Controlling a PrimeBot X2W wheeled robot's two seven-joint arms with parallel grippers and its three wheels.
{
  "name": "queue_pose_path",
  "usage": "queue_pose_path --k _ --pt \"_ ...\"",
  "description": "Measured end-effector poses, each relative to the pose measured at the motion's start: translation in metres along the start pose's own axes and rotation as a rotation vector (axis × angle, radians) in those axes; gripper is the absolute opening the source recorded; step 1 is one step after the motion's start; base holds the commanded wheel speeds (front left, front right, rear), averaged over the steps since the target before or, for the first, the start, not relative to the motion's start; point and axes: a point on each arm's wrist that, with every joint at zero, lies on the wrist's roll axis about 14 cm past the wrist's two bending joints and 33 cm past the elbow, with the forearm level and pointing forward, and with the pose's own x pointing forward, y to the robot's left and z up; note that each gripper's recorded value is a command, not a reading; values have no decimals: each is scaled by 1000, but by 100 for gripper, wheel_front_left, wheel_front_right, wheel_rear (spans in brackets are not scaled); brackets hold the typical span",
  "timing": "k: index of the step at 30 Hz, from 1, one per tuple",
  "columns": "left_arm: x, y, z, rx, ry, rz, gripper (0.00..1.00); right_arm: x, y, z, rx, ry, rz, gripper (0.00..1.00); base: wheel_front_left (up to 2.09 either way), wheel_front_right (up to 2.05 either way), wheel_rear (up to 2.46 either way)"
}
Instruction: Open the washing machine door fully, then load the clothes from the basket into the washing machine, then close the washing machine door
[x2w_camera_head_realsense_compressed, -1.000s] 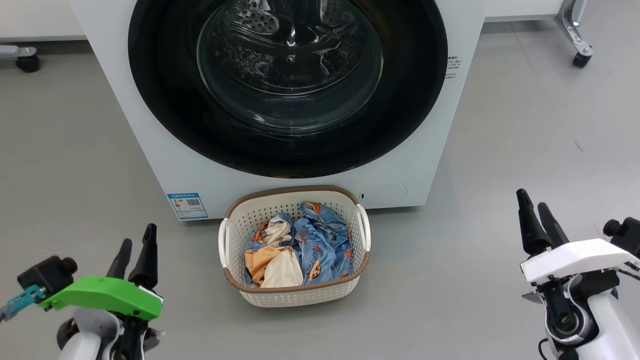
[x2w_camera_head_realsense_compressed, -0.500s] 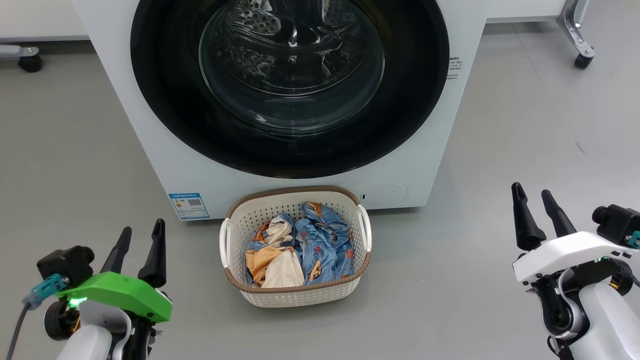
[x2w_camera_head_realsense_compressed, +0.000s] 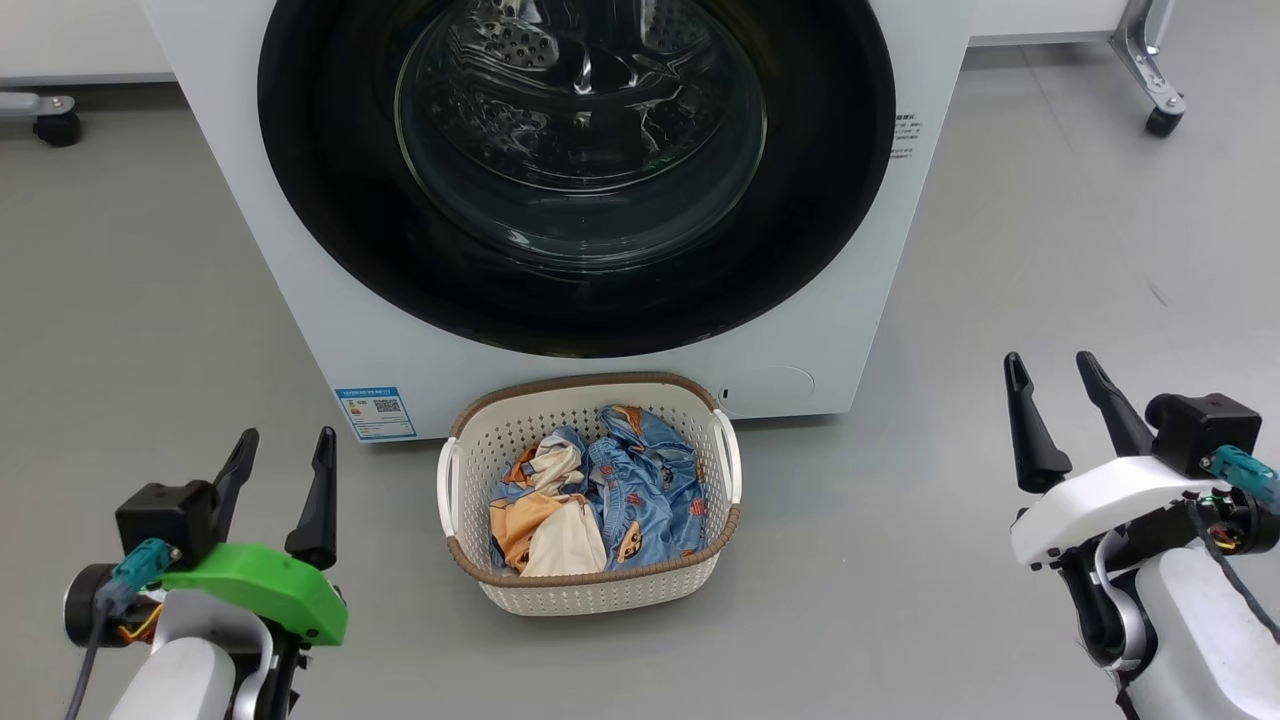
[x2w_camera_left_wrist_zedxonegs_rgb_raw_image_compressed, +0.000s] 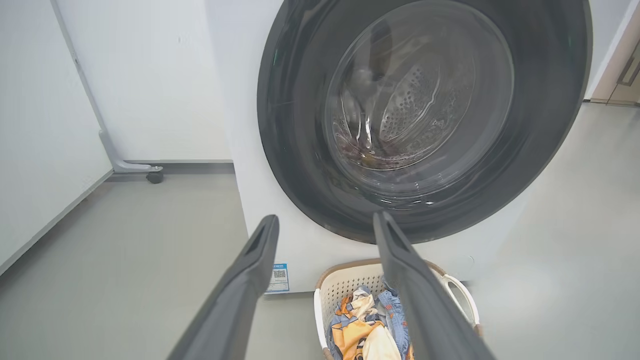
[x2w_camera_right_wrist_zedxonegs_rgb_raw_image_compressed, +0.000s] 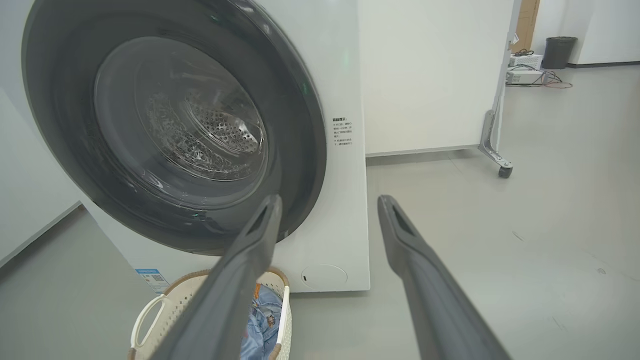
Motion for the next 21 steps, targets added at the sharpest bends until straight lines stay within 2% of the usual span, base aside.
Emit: queue_pose_path --k 15,21 --pt "2 -7 7 251 -39 -49 100 4 3 5 -281 -29 39 100 0 0 0" --pt "3 -7 9 293 -49 -58 100 4 4 5 -340 -36 53 100 0 0 0"
